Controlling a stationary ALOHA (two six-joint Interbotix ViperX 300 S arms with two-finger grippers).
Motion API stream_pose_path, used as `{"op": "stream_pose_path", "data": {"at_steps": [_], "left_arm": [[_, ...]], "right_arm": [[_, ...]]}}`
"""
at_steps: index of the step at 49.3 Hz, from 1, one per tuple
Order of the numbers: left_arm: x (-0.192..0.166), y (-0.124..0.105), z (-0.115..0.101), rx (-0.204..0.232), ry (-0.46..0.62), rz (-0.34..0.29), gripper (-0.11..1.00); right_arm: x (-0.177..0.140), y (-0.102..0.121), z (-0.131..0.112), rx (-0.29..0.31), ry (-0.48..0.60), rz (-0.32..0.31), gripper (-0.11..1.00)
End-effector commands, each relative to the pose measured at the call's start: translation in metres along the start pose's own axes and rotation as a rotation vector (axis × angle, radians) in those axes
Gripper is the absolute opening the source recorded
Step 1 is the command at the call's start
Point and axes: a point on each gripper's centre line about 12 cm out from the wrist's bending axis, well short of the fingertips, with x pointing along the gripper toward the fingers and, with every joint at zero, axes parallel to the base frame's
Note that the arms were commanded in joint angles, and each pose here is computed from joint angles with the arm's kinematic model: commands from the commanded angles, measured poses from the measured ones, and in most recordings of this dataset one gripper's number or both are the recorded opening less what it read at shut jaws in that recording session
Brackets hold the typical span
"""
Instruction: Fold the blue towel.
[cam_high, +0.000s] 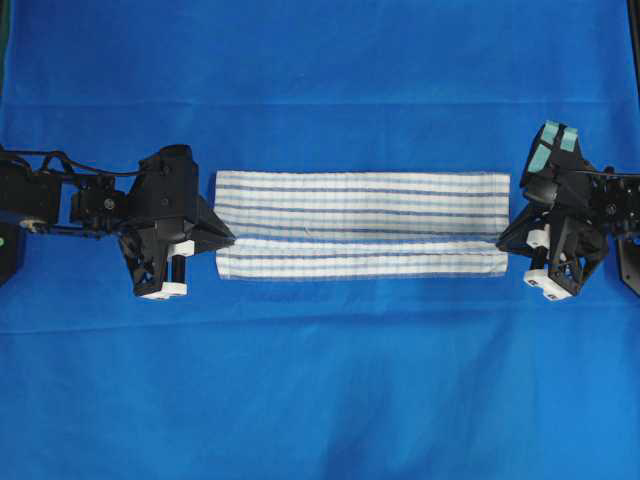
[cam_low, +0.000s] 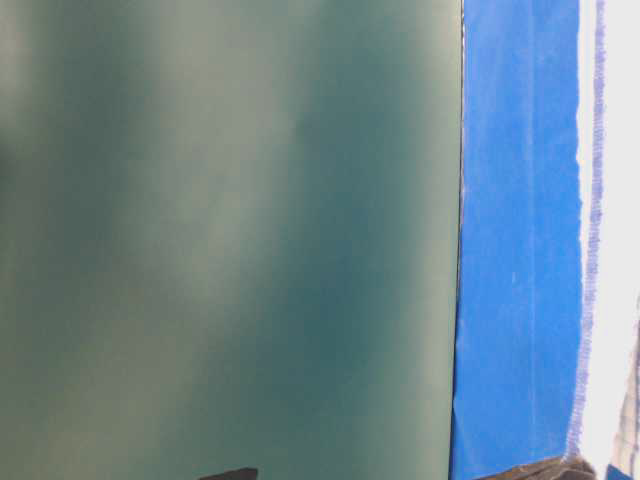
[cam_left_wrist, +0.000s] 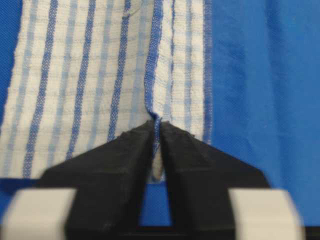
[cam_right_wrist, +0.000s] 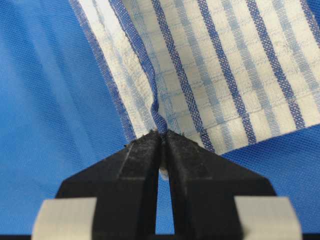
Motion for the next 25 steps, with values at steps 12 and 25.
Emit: {"op": "stream_pose_path", "data": {"at_steps": [12, 25], "left_arm": [[-0.004, -0.001, 0.011, 0.01, -0.037, -0.003, 0.78], [-0.016, 0.014, 0.021, -0.009, -0.063, 0.035, 0.74]], "right_arm": [[-0.006, 0.008, 0.015, -0.009, -0.05, 0.026, 0.55], [-0.023, 0.002, 0.028, -0.039, -0.137, 0.012, 0.66]]}}
